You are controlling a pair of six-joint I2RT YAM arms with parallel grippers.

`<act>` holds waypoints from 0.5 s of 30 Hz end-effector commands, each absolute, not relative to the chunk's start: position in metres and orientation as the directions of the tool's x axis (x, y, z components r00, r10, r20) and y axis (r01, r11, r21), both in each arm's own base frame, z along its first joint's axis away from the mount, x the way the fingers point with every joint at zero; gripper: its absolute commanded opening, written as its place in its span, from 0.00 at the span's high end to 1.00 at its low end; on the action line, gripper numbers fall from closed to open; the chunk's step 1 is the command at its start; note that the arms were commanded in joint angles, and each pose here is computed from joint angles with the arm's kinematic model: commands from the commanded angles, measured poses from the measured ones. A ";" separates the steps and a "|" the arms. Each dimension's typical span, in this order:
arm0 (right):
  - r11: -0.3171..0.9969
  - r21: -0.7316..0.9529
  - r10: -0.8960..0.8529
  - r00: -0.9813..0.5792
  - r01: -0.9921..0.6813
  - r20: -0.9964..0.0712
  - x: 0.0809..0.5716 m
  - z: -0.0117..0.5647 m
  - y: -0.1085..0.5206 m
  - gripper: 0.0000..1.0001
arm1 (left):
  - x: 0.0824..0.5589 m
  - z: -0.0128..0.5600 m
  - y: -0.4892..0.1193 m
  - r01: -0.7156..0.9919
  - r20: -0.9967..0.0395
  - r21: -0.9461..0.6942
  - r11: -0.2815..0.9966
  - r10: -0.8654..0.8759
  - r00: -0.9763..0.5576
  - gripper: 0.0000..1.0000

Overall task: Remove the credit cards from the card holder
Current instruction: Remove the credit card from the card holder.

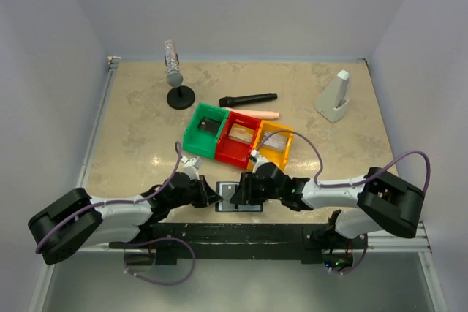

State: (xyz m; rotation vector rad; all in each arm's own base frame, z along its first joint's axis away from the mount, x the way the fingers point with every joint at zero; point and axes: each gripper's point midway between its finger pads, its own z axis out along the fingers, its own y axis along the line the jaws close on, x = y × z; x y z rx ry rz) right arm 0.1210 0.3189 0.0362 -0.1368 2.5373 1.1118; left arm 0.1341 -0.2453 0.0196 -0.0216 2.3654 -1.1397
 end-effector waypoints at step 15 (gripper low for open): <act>0.682 0.702 0.112 -0.919 -0.207 -0.379 0.141 0.046 0.328 0.55 | 0.132 0.010 -0.238 0.201 -0.450 -0.716 0.669 -0.221 -0.866 0.98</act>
